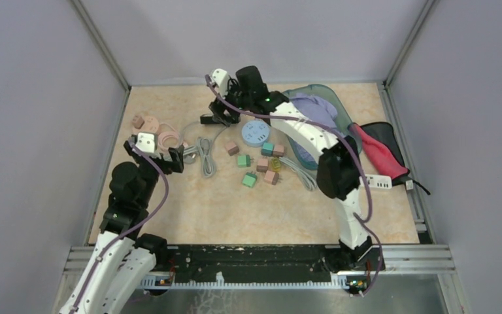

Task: Pull the plug off the socket
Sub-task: Place the socket at the center of the board, then pick up the socket from the center of the board.

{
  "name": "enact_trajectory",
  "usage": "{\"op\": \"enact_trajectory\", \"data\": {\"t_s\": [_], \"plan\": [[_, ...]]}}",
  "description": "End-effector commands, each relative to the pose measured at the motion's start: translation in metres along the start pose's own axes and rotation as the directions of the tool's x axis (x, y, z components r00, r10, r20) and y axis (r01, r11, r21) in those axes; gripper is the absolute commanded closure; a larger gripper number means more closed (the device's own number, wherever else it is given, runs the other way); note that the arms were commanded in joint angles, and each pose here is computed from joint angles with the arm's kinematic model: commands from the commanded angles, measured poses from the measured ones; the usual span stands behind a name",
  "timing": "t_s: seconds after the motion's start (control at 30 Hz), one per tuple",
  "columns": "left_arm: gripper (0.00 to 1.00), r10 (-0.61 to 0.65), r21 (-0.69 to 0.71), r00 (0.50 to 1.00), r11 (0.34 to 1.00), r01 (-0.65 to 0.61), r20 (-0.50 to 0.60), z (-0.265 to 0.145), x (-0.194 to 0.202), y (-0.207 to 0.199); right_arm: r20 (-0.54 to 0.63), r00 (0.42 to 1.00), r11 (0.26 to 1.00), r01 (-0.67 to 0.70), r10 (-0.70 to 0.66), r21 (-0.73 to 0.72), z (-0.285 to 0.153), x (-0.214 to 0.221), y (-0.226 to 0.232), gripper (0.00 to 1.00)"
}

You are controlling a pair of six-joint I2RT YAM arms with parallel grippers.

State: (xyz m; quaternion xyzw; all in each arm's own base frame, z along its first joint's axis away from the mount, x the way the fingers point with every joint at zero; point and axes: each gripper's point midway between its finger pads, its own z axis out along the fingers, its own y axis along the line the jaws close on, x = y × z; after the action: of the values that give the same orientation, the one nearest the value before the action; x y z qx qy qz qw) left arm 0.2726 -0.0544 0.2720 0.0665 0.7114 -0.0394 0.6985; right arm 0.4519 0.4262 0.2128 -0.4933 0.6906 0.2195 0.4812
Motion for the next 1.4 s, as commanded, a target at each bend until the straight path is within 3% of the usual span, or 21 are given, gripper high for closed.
{"op": "enact_trajectory", "data": {"t_s": [0.0,0.23,0.43,0.67,0.83,1.03,1.17,1.27,1.37], "plan": [[0.0,-0.01,0.01,1.0,1.0,0.01,-0.011,0.006,0.001,-0.002,0.107,0.994,0.976,0.006,0.017,-0.218,-0.071,-0.036,0.041,0.22],[0.0,-0.075,-0.008,0.997,0.997,0.075,-0.033,0.024,0.003,0.003,0.174,0.983,0.949,-0.002,0.06,-0.314,-0.156,-0.009,0.075,0.2],[0.0,-0.247,0.053,0.963,0.966,0.254,-0.11,0.062,0.012,-0.003,0.189,0.981,0.95,0.015,0.047,-0.311,-0.187,0.032,0.103,0.18],[0.0,-0.512,0.012,0.83,0.85,0.527,-0.224,0.128,0.035,-0.003,0.28,0.958,0.96,0.024,0.058,-0.279,-0.207,0.04,0.103,0.13],[0.0,-0.674,-0.249,0.696,0.738,0.627,-0.246,0.172,0.072,0.027,0.284,0.957,0.962,0.023,0.058,-0.272,-0.209,0.041,0.101,0.13],[0.0,-0.76,-0.546,0.613,0.615,0.568,-0.218,0.204,0.108,0.076,0.293,0.955,0.967,0.041,0.036,-0.253,-0.213,0.039,0.099,0.13],[0.0,-0.793,-0.71,0.557,0.539,0.452,-0.248,0.212,0.145,0.102,0.295,0.955,0.967,0.044,0.032,-0.249,-0.214,0.039,0.098,0.13],[0.0,-0.785,-0.769,0.555,0.527,0.362,-0.277,0.217,0.157,0.12,0.3,0.953,0.966,0.047,0.033,-0.254,-0.215,0.037,0.1,0.13],[0.0,-0.752,-0.785,0.589,0.543,0.299,-0.296,0.22,0.164,0.137,0.302,0.953,0.966,0.048,0.032,-0.253,-0.216,0.037,0.1,0.13]]}}
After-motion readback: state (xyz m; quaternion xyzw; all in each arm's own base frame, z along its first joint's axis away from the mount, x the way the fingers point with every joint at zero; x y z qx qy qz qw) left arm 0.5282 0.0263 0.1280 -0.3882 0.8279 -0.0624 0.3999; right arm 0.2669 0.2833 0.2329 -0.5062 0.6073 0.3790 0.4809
